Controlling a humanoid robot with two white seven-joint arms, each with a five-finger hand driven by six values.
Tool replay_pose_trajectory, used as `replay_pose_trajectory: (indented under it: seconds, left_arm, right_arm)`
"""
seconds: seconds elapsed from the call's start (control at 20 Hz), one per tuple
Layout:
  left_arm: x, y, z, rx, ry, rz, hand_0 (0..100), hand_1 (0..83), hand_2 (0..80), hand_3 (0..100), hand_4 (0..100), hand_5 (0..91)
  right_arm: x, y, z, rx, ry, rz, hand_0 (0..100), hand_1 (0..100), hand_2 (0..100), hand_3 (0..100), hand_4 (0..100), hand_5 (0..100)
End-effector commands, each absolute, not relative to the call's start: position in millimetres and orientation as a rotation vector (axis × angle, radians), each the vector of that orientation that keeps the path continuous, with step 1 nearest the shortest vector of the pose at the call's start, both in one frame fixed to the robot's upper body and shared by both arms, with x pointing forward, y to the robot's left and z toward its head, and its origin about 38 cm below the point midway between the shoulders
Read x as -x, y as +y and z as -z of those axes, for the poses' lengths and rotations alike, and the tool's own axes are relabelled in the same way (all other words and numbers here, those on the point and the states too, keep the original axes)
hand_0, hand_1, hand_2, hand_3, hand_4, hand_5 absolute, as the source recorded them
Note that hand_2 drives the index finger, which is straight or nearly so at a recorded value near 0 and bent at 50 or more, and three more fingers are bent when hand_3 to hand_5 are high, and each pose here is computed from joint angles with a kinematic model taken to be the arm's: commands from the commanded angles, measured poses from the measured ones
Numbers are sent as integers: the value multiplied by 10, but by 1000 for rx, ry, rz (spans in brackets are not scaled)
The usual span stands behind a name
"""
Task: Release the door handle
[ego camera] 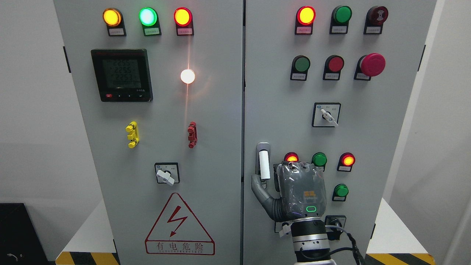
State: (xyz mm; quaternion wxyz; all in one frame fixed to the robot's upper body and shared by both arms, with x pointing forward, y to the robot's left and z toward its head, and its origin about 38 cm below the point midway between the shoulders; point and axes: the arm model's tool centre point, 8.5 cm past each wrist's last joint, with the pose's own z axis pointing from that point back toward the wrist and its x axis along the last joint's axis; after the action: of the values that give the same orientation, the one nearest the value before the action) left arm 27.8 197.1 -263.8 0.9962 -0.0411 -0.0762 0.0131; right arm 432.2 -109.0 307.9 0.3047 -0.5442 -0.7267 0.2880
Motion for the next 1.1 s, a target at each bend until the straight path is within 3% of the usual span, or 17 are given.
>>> replay_pose_trajectory:
  seconds: [0.0,1.05]
  left_arm:
    - [-220,1971,2640,82,-144,-27,120,556,0,0,0,0]
    - [-228,1971,2640,82,-144,-27,120,556,0,0,0,0]
  right_arm:
    - [-4326,-1098,-3071,1441,-1921,-759,427,272,976,1000,975,1000]
    - [-4335,-1141,-3074,1443,-1910,-739,488,292,976,1000,978,1000]
